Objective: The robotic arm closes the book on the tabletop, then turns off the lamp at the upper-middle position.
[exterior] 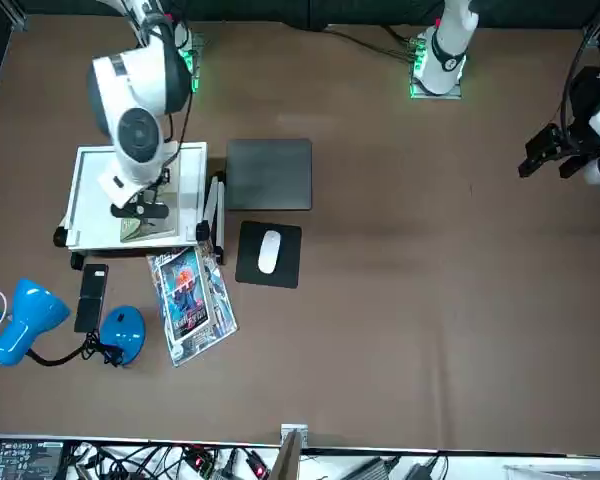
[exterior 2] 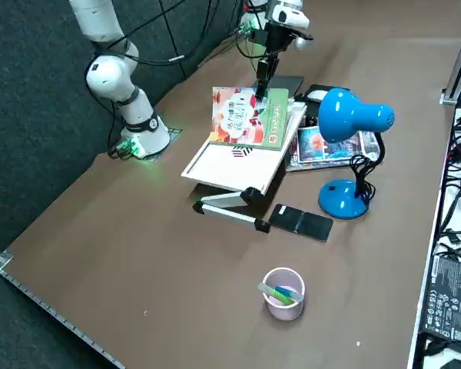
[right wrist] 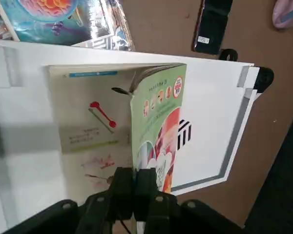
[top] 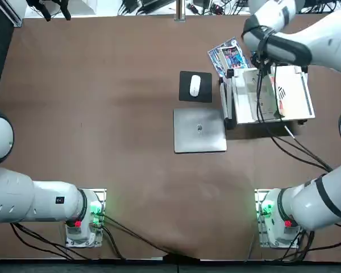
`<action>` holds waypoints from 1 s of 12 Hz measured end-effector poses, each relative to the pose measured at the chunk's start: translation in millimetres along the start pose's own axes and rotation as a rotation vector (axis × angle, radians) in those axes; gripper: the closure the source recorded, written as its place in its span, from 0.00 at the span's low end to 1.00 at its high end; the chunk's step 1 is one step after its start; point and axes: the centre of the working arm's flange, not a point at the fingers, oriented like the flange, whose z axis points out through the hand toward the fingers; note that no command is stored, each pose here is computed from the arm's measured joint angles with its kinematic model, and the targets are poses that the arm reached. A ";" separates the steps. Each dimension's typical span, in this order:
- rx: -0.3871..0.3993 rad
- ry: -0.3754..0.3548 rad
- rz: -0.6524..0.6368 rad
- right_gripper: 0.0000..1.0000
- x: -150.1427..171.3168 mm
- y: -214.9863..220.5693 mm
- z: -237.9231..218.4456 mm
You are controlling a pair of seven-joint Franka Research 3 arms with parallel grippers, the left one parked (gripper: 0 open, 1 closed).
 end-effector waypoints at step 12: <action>-0.171 0.029 0.072 0.97 -4.3 -100.3 24.9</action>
